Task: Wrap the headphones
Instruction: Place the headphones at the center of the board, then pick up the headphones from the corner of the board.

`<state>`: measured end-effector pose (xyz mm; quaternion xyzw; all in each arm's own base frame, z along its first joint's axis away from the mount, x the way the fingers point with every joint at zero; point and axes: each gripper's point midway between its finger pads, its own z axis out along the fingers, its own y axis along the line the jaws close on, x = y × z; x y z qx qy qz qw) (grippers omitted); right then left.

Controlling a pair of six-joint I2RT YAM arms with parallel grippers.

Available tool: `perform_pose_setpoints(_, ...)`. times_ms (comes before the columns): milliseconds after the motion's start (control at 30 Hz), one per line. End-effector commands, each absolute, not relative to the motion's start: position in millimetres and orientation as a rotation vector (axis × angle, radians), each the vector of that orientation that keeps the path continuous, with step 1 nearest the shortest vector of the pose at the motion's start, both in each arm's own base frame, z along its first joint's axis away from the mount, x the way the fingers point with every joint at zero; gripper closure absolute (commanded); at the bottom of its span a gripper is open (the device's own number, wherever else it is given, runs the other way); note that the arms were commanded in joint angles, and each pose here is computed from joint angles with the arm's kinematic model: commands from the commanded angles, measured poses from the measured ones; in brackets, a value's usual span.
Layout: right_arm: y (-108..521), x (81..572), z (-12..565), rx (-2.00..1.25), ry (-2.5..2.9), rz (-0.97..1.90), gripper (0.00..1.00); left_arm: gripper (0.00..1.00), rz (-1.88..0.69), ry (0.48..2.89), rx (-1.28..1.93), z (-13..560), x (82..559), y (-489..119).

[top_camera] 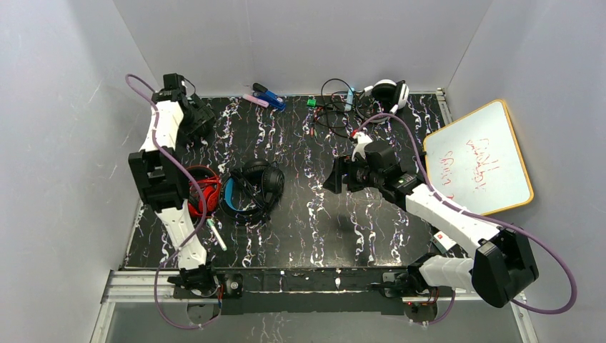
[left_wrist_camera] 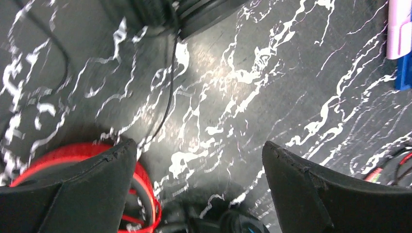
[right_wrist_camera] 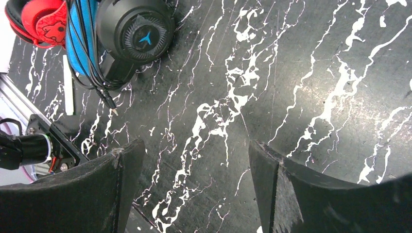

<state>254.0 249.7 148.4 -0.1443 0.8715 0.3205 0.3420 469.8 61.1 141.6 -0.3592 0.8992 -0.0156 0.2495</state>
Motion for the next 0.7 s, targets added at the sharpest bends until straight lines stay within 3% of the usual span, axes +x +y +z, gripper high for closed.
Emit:
perform_pose_setpoints(0, 254, 257, 177, -0.401, 2.174, 0.876, 0.14, 0.02, -0.118, 2.411, -0.663, 153, 514, 61)
perform_pose_setpoints(367, 269, 256, 163, -0.425, 2.212, 0.960, 0.14, 0.02, 0.300, 2.368, -0.216, 142, 551, 113)
perform_pose_setpoints(667, 279, 269, 157, -0.434, 2.254, 0.956, 0.15, 0.02, 0.235, 2.417, 0.080, 104, 579, 101)
